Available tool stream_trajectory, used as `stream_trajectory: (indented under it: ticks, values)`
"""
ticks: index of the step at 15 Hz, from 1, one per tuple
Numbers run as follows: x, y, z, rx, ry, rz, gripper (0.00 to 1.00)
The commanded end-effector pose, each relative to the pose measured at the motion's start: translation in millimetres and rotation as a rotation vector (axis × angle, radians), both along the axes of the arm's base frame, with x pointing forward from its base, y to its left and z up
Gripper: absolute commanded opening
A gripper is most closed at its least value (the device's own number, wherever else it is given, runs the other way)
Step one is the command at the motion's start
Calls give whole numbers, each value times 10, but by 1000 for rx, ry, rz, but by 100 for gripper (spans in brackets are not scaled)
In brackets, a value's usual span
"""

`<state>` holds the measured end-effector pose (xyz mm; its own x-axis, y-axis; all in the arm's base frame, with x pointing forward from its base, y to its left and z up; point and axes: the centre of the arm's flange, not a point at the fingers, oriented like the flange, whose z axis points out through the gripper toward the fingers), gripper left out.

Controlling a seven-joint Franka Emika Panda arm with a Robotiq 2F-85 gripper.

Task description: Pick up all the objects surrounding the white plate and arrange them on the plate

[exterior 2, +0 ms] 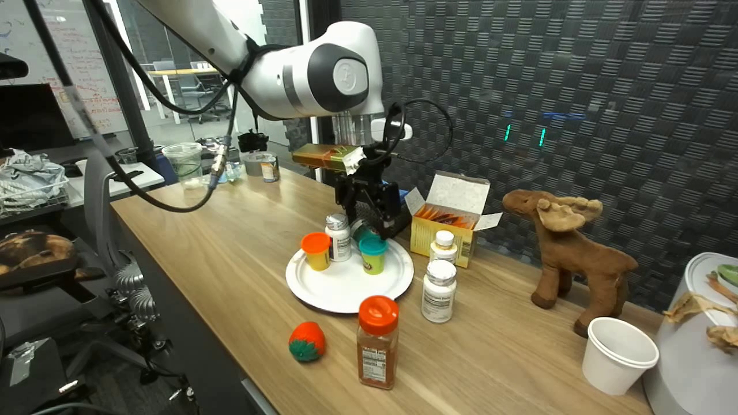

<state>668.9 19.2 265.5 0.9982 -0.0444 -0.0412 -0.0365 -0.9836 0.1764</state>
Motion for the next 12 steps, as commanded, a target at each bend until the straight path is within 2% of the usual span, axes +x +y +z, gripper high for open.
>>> stream_trajectory:
  ticks: [1,6,9,12]
  values:
    - [121,-3,85,27,-18,-33,100]
    - [55,3,217,23,-32,-56,100]
    - [-200,71,436,43,-37,-90,100]
    - [-543,105,694,86,-83,-178,100]
